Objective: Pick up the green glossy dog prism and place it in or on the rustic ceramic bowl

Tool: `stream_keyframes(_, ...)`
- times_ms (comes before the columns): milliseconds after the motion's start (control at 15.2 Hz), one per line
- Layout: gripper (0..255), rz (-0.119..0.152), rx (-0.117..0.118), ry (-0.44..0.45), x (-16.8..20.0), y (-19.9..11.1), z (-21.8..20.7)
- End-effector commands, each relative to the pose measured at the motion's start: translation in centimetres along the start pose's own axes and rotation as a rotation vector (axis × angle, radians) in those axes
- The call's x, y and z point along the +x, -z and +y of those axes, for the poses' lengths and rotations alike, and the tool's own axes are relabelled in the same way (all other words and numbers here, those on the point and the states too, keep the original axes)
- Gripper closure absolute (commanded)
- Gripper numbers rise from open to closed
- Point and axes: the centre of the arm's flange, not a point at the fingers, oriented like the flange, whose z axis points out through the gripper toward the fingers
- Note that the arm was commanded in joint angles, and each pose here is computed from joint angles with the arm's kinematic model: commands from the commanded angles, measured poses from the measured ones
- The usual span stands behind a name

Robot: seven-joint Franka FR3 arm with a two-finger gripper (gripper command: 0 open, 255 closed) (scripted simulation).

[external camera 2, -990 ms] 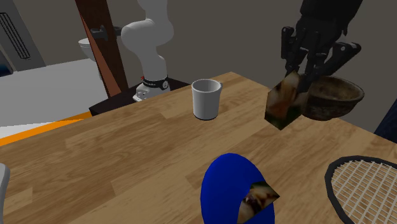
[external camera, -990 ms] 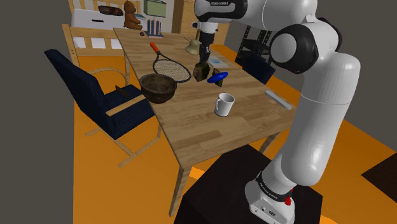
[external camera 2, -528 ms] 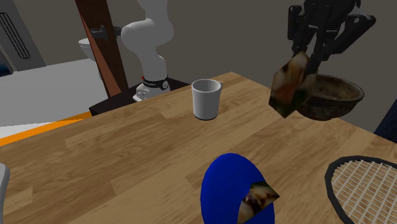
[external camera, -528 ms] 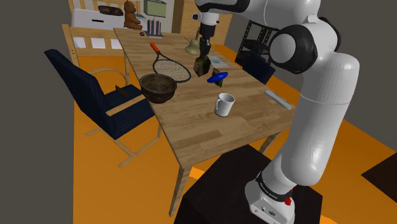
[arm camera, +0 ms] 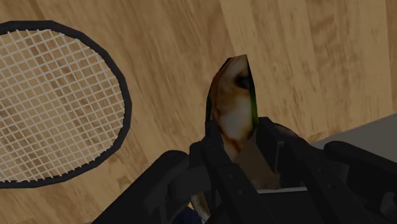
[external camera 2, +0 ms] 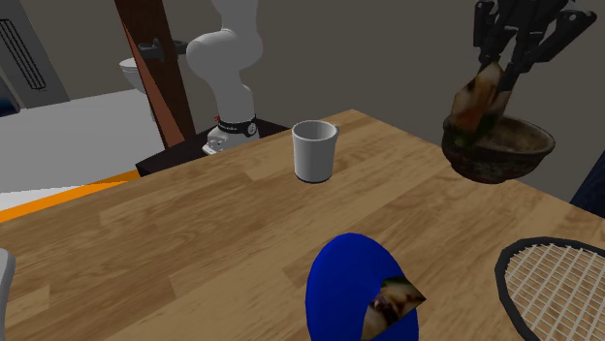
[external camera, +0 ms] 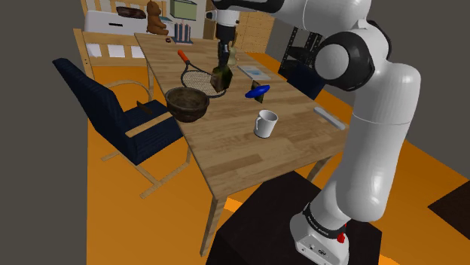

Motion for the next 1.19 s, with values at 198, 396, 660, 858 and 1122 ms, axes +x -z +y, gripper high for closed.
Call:
stream_keyframes(198, 255, 0.000, 0.000, -0.001, 6.1, 0.8, -2.1)
stream_keyframes(396, 255, 0.000, 0.000, -0.001, 9.7, 1.2, -3.5)
stream_keyframes(660, 255, 0.000, 0.000, -0.001, 14.7, 1.6, -5.4)
stream_keyframes(858, 255, 0.000, 0.000, -0.001, 17.8, 1.9, -6.6)
stream_keyframes(1122, 255, 0.000, 0.000, -0.001, 17.9, -0.2, -6.6)
